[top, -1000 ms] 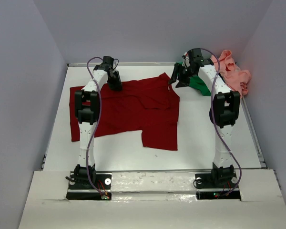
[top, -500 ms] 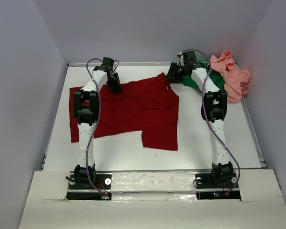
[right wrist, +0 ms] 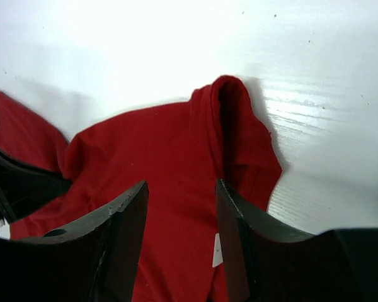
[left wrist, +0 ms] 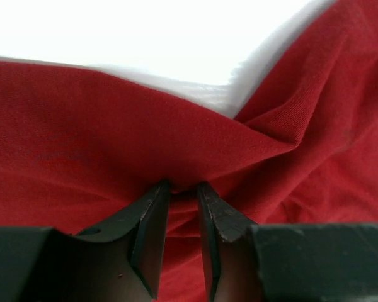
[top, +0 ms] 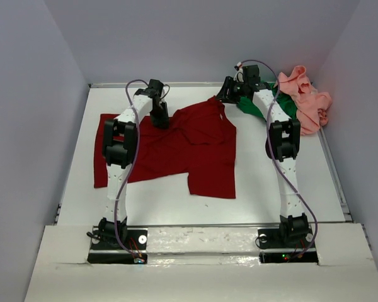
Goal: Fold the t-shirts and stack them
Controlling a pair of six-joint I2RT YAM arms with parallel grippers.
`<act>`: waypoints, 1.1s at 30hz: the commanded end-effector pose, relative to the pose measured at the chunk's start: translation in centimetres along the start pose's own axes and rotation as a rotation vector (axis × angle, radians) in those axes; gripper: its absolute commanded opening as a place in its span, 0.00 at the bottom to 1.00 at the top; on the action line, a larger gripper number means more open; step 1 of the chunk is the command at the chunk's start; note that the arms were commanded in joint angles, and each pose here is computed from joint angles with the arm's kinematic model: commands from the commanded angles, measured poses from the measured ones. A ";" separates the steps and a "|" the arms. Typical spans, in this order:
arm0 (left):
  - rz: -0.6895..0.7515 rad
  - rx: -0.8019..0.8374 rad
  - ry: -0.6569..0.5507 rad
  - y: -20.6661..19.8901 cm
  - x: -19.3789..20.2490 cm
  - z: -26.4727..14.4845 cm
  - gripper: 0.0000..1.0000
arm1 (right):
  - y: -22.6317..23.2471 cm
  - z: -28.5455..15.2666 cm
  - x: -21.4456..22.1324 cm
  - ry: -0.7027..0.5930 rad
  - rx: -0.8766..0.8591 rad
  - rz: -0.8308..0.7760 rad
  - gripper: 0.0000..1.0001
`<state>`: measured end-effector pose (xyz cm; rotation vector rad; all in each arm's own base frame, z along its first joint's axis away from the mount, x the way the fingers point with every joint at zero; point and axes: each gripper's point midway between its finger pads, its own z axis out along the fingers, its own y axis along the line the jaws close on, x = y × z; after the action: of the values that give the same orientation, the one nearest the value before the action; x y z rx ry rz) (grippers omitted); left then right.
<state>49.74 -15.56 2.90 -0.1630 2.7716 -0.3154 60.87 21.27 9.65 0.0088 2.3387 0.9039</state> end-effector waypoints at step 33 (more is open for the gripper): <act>0.063 -0.042 0.093 -1.3 5.1 -3.6 0.38 | 1.7 3.6 -3.8 -0.191 -0.190 -0.088 0.50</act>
<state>44.74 -17.10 2.66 -0.0895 2.8753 -0.2617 64.30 22.90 6.45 -0.0196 2.1887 0.9977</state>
